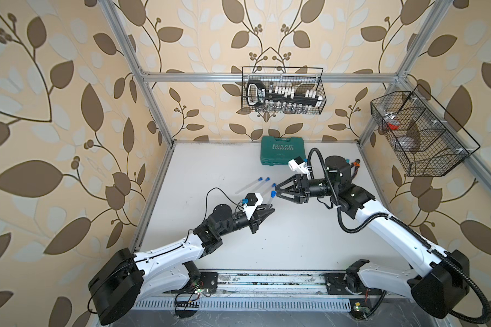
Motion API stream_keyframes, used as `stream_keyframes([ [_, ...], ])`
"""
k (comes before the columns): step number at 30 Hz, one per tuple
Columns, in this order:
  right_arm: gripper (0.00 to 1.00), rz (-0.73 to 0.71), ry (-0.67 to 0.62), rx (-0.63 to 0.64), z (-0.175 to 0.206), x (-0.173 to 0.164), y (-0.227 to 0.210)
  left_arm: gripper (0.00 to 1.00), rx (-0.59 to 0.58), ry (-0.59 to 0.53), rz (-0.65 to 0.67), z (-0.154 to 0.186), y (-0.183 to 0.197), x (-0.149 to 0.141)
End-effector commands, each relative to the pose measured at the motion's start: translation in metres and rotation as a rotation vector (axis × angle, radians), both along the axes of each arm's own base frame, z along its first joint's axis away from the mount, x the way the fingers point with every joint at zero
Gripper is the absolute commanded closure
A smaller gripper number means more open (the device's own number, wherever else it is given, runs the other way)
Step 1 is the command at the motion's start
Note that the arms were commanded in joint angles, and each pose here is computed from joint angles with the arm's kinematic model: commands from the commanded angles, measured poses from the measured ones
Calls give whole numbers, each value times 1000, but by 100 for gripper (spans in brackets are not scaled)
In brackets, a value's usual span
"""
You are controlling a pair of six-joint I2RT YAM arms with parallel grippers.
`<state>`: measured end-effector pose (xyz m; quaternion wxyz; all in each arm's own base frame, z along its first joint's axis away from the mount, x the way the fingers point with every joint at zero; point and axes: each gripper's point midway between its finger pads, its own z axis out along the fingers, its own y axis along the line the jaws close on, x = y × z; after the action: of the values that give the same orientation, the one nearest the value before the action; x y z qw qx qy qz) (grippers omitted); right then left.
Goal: Insert stoppers into test tubes
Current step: Insert the stopper into the test tube.
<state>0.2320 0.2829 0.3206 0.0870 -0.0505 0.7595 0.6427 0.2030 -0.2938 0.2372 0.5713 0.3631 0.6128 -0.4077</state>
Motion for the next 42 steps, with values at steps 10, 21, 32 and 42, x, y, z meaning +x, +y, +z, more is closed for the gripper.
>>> stream_keyframes([
  [10,53,1,82,-29,-24,0,8,100,-50,-116,-8,33,3,-3],
  [21,58,-16,133,-48,-40,1,9,100,-175,-210,-7,78,7,-7],
  [32,59,-24,150,-30,-42,2,9,100,-352,-327,-45,148,14,-20],
  [42,61,-30,167,-39,-50,4,9,100,-439,-382,-59,186,19,-27],
])
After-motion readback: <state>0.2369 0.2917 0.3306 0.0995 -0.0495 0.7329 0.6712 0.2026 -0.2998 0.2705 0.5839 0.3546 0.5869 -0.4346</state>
